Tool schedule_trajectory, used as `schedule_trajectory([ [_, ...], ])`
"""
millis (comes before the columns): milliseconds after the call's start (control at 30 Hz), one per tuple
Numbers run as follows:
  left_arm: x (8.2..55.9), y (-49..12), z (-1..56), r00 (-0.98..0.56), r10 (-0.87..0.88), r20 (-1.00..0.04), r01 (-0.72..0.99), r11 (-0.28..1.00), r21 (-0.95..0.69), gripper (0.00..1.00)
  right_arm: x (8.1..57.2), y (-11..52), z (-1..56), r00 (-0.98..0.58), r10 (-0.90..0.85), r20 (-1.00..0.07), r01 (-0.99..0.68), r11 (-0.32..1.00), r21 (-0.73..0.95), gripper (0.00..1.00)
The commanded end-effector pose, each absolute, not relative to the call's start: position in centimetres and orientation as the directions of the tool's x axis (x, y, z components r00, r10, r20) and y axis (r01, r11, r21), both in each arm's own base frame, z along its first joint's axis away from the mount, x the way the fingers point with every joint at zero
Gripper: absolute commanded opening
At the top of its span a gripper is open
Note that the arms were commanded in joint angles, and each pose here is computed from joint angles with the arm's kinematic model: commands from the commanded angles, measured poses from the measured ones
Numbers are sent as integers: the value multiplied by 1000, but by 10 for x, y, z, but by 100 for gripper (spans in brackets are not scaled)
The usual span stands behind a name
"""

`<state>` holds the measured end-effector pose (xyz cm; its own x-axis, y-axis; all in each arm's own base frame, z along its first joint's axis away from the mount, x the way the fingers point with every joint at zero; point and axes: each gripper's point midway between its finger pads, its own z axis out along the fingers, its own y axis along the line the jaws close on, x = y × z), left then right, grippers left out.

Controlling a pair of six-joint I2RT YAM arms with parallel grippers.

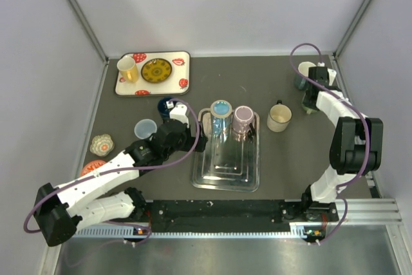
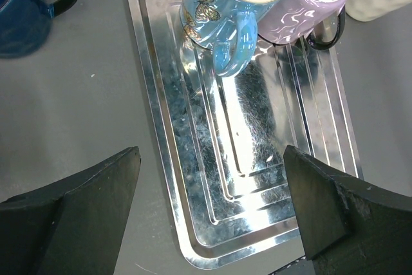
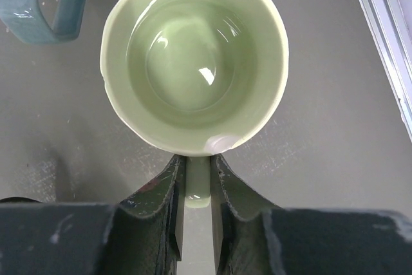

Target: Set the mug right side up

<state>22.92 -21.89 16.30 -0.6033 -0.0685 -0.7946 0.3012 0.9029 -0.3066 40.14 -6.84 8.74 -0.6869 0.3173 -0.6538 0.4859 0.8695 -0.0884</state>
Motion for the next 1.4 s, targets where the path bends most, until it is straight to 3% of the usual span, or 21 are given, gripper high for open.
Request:
schedule_trajectory([
  [0, 232, -223, 168, -589, -91, -803, 310, 892, -328, 98, 414, -72, 94, -658, 332, -676, 500, 864, -62, 14],
  [167, 230, -222, 165, -594, -89, -800, 311, 891, -331, 98, 409, -73, 87, -672, 343, -656, 510, 857, -74, 0],
  [500, 228, -226, 175, -586, -107, -803, 326, 876, -354, 97, 390, -61, 131, -588, 387, -710, 527, 849, 27, 0],
  [1000, 217, -233, 165, -628, -115, -770, 344, 846, -407, 96, 331, -52, 87, -667, 404, -626, 524, 852, -9, 0],
  [1367, 215, -232, 164, -630, -118, -768, 344, 843, -413, 96, 337, -53, 90, -670, 396, -628, 527, 850, -26, 37],
])
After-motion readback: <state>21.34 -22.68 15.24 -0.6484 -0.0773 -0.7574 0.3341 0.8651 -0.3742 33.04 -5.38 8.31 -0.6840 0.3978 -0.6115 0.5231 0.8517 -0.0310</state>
